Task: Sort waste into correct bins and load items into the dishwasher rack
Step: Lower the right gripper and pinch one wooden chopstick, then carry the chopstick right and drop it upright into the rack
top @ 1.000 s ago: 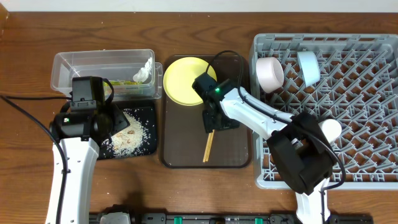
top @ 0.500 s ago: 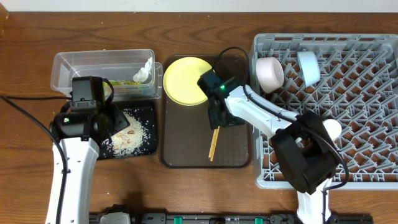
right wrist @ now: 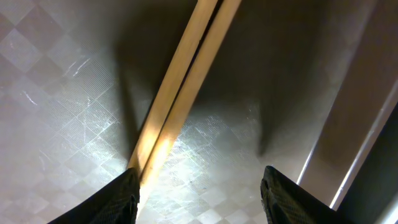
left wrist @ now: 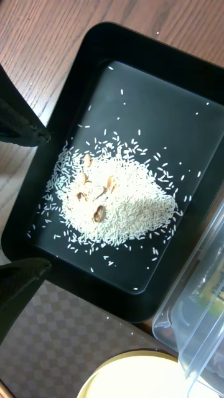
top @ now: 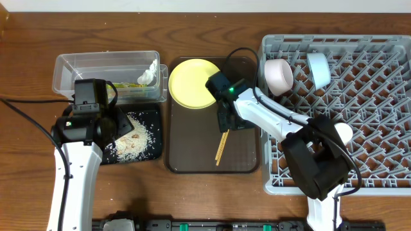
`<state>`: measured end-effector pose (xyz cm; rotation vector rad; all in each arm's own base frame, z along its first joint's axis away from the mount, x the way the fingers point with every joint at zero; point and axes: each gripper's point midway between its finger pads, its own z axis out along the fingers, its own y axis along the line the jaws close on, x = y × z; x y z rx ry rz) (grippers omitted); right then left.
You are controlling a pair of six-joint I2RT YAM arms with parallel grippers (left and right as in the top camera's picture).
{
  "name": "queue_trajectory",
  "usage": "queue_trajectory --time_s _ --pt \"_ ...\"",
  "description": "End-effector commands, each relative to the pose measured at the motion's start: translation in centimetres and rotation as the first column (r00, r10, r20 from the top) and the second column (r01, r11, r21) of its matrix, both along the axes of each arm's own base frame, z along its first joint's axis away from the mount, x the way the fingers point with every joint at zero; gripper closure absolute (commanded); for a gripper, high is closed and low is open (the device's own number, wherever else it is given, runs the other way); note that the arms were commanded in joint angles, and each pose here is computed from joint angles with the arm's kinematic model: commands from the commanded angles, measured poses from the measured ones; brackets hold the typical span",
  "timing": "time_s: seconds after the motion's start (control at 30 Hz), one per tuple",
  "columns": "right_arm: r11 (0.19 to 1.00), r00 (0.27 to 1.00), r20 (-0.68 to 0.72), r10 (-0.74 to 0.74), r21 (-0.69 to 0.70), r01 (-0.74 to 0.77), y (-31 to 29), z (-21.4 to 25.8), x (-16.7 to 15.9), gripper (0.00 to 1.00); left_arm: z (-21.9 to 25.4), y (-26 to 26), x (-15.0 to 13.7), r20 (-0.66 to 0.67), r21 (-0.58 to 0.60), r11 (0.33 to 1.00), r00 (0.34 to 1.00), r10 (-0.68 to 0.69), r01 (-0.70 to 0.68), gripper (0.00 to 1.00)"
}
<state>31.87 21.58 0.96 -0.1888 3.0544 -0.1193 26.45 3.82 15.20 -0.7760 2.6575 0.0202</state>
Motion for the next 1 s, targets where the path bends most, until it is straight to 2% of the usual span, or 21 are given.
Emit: queue_trajectory --time_s 0.0,0.4,0.97 --pt "1.000 1.000 0.006 0.009 0.000 -0.009 -0.1 0.3 -0.6 0.39 0.4 0.2 0.0 0.013 0.002 1.000 1.000 0.014 -0.014 0.39" --pt "0.994 0.998 0.045 0.044 0.100 -0.048 3.0 0.0 -0.3 0.37 0.4 0.2 0.0 0.012 0.002 1.000 1.000 0.014 -0.014 0.39" --pt "0.993 0.997 0.060 -0.045 0.113 0.038 0.1 2.3 1.1 0.39 0.4 0.2 0.0 0.013 0.002 1.000 1.000 0.014 -0.014 0.39"
